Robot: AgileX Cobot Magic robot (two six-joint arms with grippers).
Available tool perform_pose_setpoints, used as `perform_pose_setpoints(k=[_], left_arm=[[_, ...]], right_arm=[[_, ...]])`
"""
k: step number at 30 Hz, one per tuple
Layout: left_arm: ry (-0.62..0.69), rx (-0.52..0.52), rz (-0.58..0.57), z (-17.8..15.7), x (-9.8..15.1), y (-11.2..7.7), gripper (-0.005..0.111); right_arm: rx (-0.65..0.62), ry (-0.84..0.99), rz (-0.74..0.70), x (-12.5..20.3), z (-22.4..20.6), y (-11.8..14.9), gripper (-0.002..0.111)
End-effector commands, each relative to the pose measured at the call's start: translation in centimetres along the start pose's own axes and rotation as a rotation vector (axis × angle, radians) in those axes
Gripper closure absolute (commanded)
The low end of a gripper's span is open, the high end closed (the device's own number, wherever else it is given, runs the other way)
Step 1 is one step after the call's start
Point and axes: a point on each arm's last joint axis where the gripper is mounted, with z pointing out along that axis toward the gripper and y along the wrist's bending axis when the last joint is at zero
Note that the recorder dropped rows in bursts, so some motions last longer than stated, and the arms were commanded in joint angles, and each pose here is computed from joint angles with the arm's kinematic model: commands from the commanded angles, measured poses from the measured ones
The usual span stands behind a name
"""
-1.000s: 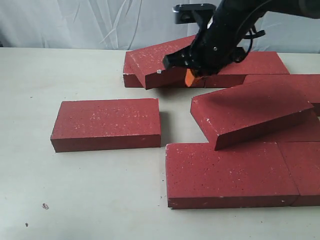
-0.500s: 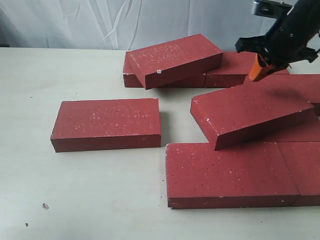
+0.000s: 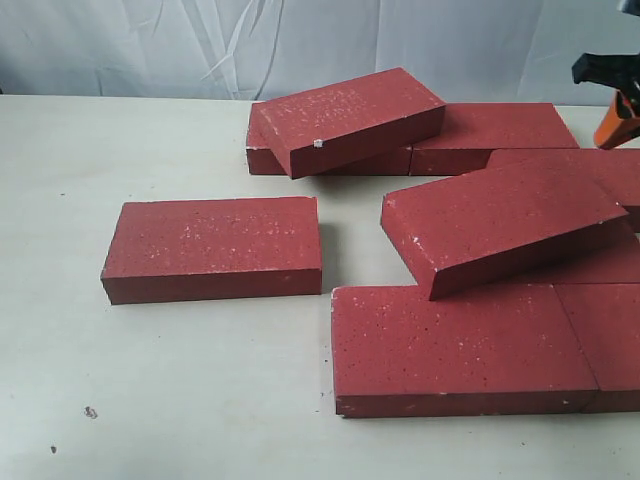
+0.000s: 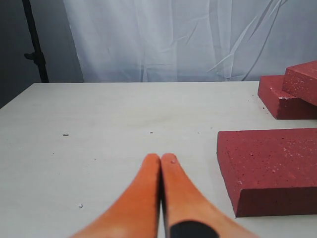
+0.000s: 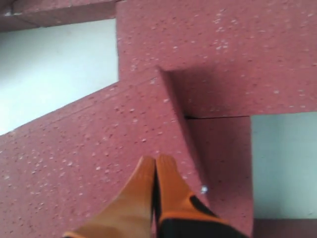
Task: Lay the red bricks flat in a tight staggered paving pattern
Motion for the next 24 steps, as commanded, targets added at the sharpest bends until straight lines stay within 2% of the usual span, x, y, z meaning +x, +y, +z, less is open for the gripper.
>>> perform_pose_setpoints(k=[1,8,15,19,24], left_arm=[[0.001,-0.005,0.0,0.0,0.1,0.0,0.107],[0.001,-0.005,0.0,0.0,0.1,0.0,0.107],[0.001,-0.005,0.0,0.0,0.1,0.0,0.107],[0.001,-0.005,0.0,0.0,0.1,0.0,0.107],[0.001,-0.005,0.0,0.0,0.1,0.0,0.107]], right_arm=[[0.117,-0.056,0.001,-0.4,-0.8,-2.8,0.109],[0.204,-0.136,0.072,-0.6,-1.2,-5.5,0.109],[0.214,-0.1,0.075,1.1,2.8,-6.5,0.109],[0.188,-0.044,0.065,2.1,4.6,-6.6,0.109],[0.057,-0.044,0.034,2.2,5.2,-5.4,0.109]])
